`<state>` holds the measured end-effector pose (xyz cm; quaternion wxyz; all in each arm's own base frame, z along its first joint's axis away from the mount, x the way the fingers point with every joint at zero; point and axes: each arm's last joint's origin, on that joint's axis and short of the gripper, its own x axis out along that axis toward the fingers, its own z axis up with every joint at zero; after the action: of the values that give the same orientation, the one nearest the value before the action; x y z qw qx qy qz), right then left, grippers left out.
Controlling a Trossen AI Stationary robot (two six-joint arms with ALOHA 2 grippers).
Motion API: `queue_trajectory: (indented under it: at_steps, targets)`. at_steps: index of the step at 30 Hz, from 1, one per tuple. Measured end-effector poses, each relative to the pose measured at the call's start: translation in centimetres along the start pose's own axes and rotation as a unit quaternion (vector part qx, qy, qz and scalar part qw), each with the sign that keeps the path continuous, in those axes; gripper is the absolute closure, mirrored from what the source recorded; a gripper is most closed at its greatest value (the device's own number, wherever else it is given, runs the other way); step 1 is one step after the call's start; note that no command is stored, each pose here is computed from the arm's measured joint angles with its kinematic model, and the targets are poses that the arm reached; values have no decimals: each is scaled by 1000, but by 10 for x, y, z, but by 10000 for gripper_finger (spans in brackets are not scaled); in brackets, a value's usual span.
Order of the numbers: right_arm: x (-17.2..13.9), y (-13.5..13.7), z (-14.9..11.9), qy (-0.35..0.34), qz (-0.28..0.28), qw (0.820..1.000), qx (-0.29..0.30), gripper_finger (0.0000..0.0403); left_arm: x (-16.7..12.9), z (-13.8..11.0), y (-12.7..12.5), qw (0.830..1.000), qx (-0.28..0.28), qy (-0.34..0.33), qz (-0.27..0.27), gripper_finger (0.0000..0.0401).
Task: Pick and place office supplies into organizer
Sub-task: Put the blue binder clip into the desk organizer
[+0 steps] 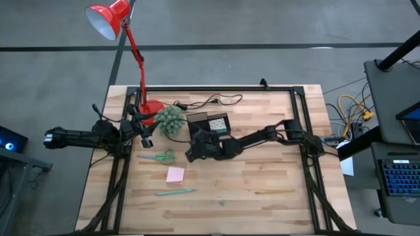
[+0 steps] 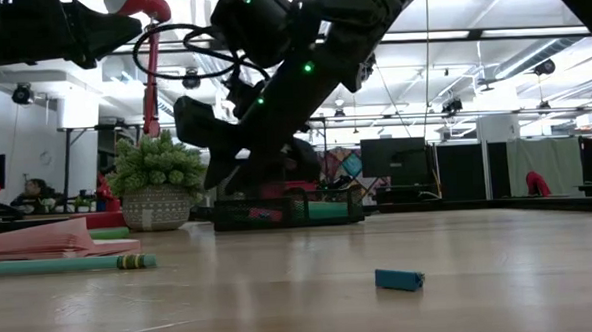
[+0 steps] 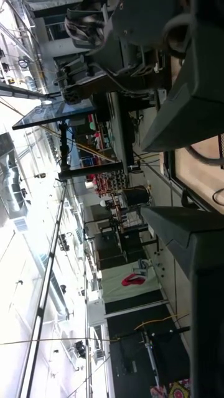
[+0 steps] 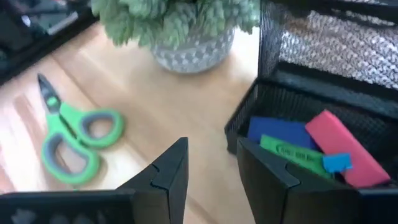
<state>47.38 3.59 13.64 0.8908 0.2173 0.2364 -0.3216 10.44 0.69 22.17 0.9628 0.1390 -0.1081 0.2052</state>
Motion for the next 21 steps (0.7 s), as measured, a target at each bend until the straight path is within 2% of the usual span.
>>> queue_trajectory:
  at_steps: [11, 21]
  targets:
    - [-38, 14, -7, 44, -5, 998, -43, 275, 0, 0, 0, 1000, 0, 0, 0, 262]
    - [-78, 37, -18, 51, 32, 996, -70, 275, 0, 0, 0, 1000, 0, 0, 0, 262]
